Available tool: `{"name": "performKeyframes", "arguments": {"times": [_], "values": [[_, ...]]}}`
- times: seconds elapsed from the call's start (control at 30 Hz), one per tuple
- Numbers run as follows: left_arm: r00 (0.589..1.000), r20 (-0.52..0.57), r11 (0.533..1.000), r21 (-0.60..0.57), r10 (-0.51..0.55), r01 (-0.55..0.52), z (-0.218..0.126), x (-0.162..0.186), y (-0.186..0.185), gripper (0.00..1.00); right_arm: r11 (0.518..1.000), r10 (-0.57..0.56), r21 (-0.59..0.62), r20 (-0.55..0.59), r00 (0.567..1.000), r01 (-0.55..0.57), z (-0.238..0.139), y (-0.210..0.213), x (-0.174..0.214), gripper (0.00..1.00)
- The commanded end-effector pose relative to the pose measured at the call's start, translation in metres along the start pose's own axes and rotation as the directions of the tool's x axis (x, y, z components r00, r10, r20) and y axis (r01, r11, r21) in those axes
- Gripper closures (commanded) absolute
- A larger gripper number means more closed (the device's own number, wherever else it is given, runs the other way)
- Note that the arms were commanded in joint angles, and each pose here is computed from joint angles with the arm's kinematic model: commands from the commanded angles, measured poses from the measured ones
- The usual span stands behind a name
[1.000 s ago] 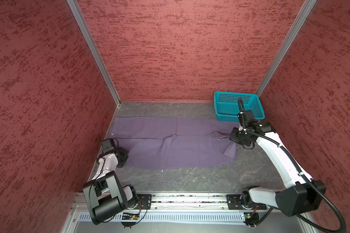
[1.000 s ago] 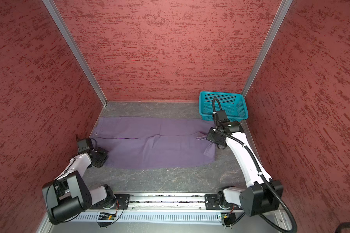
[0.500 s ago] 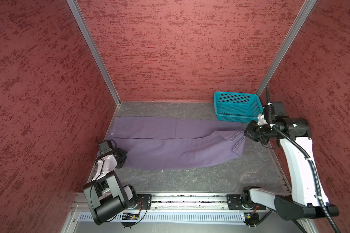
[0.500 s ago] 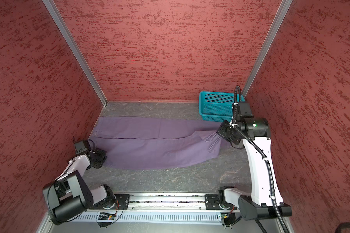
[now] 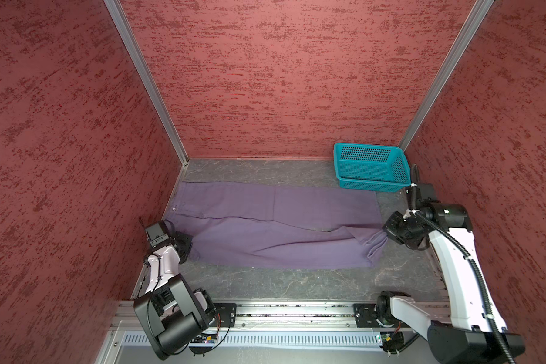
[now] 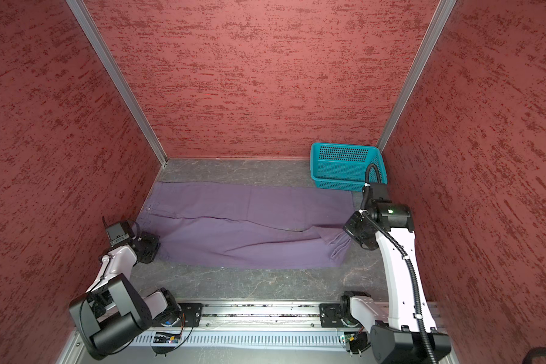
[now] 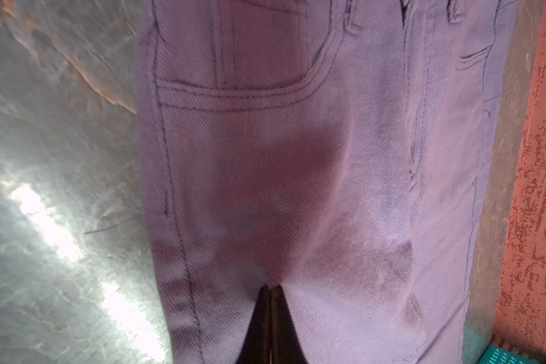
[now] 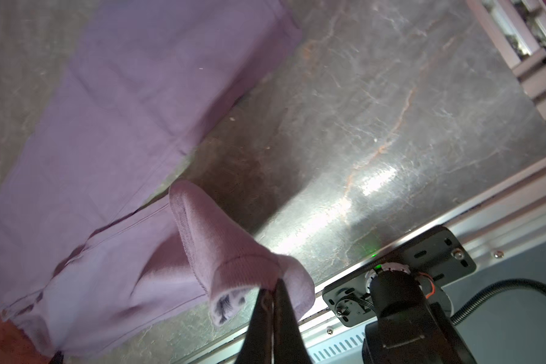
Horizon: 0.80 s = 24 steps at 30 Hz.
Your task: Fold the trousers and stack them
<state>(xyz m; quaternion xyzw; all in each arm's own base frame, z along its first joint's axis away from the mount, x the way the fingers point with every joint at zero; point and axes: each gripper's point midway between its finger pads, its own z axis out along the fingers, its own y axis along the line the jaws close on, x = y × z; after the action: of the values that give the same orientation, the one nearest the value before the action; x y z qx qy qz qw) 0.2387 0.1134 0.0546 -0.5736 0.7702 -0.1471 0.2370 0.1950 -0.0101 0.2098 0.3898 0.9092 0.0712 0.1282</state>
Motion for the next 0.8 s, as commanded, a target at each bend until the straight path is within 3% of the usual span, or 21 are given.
{"name": "performKeyframes", "arguments": {"times": [0.0,0.13,0.23,0.43,0.6,0.63,0.7,0.77], "values": [[1.000,-0.018,1.000,0.020,-0.001,0.002,0.002,0.006,-0.003,1.00,0.996,0.082,0.010,0.124,0.989,-0.084,0.017,-0.013,-0.031,1.00],[0.996,-0.075,0.999,0.012,0.049,-0.048,0.004,0.031,-0.007,1.00,0.985,0.163,0.042,0.119,0.979,-0.169,0.049,-0.038,-0.046,1.00],[0.993,-0.118,0.999,0.038,0.028,-0.023,0.001,0.048,-0.006,1.00,0.972,0.223,0.051,0.110,0.969,-0.229,0.073,-0.057,-0.056,1.00],[0.978,-0.208,0.997,0.073,0.006,0.010,-0.008,0.074,-0.011,1.00,0.940,0.333,0.032,0.142,0.932,-0.340,0.118,-0.079,-0.075,0.83],[0.980,-0.196,0.999,0.040,0.028,-0.021,-0.015,0.075,-0.006,1.00,0.911,0.409,-0.003,0.120,0.904,-0.412,0.135,-0.084,-0.085,0.71],[0.980,-0.198,0.999,0.037,0.029,-0.022,-0.015,0.075,-0.006,0.93,0.905,0.421,-0.002,0.139,0.896,-0.425,0.132,-0.088,-0.091,0.69],[0.979,-0.202,0.999,0.044,0.031,-0.023,-0.015,0.076,-0.007,0.85,0.913,0.407,-0.064,0.169,0.898,-0.403,0.122,-0.079,-0.103,0.69],[0.979,-0.202,0.998,0.060,0.038,-0.026,-0.016,0.077,-0.012,0.80,0.931,0.351,-0.162,0.154,0.924,-0.327,0.114,-0.051,-0.105,0.83]]}}
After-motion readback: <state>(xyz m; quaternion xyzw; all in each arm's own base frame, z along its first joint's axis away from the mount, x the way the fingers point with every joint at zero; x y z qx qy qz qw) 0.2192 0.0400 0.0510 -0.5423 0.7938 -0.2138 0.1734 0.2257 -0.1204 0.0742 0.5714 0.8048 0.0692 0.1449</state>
